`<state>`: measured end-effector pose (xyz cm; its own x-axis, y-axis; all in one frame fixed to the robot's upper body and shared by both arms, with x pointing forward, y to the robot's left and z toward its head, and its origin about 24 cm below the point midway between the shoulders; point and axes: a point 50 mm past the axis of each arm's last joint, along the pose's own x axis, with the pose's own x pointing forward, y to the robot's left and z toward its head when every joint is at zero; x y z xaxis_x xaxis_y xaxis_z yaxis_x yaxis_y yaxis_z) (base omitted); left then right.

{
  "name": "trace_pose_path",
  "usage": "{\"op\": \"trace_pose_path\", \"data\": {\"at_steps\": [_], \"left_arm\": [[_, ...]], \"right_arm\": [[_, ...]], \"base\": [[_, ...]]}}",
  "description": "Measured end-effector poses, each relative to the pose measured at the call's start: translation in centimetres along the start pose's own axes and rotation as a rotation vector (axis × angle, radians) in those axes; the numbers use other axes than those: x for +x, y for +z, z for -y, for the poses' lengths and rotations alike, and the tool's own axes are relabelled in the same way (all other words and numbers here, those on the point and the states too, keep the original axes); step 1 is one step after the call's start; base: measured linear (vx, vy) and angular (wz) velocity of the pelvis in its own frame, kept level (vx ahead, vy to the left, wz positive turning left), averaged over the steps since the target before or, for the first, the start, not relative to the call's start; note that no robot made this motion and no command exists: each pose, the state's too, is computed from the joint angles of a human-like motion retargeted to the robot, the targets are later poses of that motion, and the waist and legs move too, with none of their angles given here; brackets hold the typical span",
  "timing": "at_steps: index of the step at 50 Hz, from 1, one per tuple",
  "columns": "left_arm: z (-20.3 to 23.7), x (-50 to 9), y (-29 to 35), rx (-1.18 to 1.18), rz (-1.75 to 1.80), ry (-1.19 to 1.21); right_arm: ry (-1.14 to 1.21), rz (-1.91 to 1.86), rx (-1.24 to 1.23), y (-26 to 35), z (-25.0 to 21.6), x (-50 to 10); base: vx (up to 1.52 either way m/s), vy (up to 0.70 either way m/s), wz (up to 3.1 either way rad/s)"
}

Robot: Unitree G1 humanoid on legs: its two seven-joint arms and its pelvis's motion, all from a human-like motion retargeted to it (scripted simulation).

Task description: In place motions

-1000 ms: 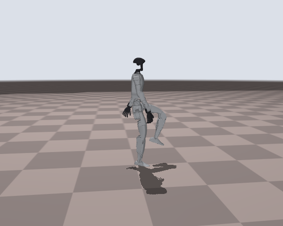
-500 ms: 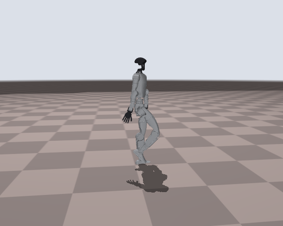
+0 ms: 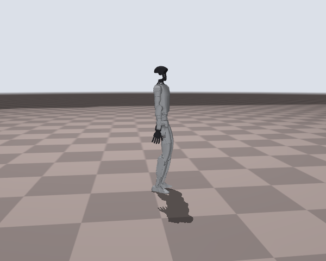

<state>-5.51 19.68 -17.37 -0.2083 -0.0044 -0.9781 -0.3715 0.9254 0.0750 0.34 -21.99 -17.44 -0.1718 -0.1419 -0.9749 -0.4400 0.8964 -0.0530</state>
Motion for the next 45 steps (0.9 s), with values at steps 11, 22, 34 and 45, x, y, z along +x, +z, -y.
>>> {"op": "trace_pose_path", "data": {"at_steps": [11,22,34,45], "left_arm": [[0.1,-0.1,-2.6,-0.046,-0.129,-0.063],[-0.1,-0.1,-4.6,-0.079,-0.173,-0.06],[1.4,-0.7,3.1,-0.057,-0.001,-0.04],[1.9,-5.9,17.7,0.169,0.507,0.034]], "right_arm": [[-0.132,0.335,-0.122,11.4,5.1,-4.1],[-0.031,0.318,-0.144,9.6,2.6,-2.8],[0.031,0.006,0.02,-0.3,0.5,0.0],[0.138,-0.283,0.199,-8.2,-2.4,0.0]], "base": [[-0.23,-0.07,0.17],[0.08,0.01,-0.07],[0.07,0.08,-0.16],[-0.07,0.05,0.24]]}}
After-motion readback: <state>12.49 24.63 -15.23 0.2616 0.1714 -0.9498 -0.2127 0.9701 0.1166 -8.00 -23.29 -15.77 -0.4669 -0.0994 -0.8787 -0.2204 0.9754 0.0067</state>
